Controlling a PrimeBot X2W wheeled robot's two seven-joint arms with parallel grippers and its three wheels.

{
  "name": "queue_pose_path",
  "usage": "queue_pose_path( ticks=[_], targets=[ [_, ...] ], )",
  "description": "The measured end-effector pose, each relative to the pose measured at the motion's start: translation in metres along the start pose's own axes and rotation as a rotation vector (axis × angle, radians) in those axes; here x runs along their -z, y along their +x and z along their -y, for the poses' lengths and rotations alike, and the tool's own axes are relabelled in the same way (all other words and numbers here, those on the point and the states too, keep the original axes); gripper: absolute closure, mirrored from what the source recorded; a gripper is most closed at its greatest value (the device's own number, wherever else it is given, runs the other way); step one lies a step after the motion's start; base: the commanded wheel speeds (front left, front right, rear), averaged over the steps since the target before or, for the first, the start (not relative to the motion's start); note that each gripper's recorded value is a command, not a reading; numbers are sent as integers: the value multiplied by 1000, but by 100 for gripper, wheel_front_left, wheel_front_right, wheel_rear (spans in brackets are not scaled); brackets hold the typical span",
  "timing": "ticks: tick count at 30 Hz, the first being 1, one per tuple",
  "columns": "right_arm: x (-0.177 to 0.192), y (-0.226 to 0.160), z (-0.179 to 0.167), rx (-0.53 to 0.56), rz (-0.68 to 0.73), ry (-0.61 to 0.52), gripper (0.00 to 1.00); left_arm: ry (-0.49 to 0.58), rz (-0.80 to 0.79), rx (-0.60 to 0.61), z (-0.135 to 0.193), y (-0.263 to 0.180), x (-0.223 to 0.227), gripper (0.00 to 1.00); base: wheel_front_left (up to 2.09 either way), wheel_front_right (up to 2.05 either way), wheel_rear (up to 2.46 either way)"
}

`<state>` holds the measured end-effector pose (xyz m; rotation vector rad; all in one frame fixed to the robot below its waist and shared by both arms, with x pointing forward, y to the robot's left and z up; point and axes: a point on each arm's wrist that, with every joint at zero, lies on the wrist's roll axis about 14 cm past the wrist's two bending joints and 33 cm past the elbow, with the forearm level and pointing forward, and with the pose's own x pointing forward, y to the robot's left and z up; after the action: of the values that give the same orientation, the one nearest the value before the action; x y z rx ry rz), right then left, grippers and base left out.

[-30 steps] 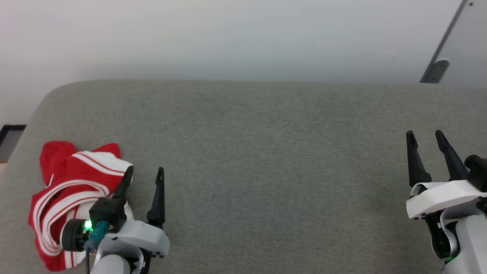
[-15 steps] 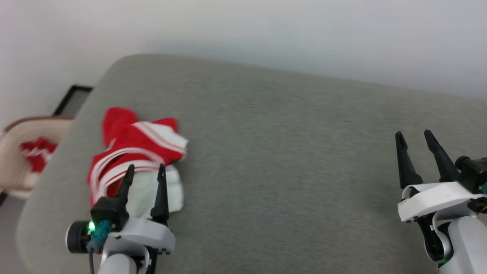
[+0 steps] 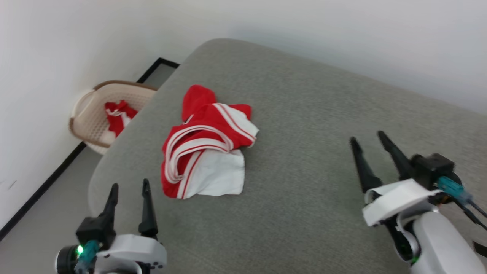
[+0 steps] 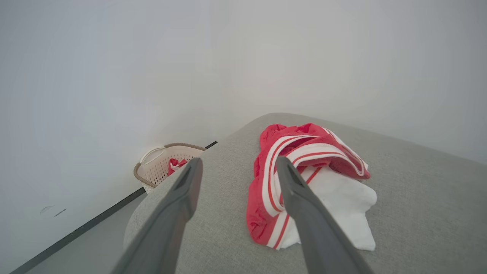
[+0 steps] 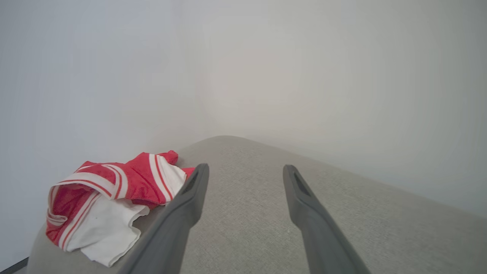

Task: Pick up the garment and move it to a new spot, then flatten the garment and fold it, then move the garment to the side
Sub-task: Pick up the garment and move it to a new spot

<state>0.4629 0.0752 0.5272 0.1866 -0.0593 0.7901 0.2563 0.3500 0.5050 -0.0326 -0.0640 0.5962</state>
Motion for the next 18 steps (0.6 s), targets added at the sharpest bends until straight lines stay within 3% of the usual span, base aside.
queue_pose_path(
  ticks=[6, 11, 18],
  targets=[
    [11, 20, -41, -120, -24, 34, 0, -18, -3, -106, -26, -16, 0, 0, 0, 0, 0],
    [13, 22, -50, -145, -31, 45, 0, -19, -6, -117, -29, -21, 1, 0, 0, 0, 0],
    [13, 10, -29, -70, -27, 68, 0, 7, -18, 33, 3, -7, 5, 0, 0, 0, 0]
  ],
)
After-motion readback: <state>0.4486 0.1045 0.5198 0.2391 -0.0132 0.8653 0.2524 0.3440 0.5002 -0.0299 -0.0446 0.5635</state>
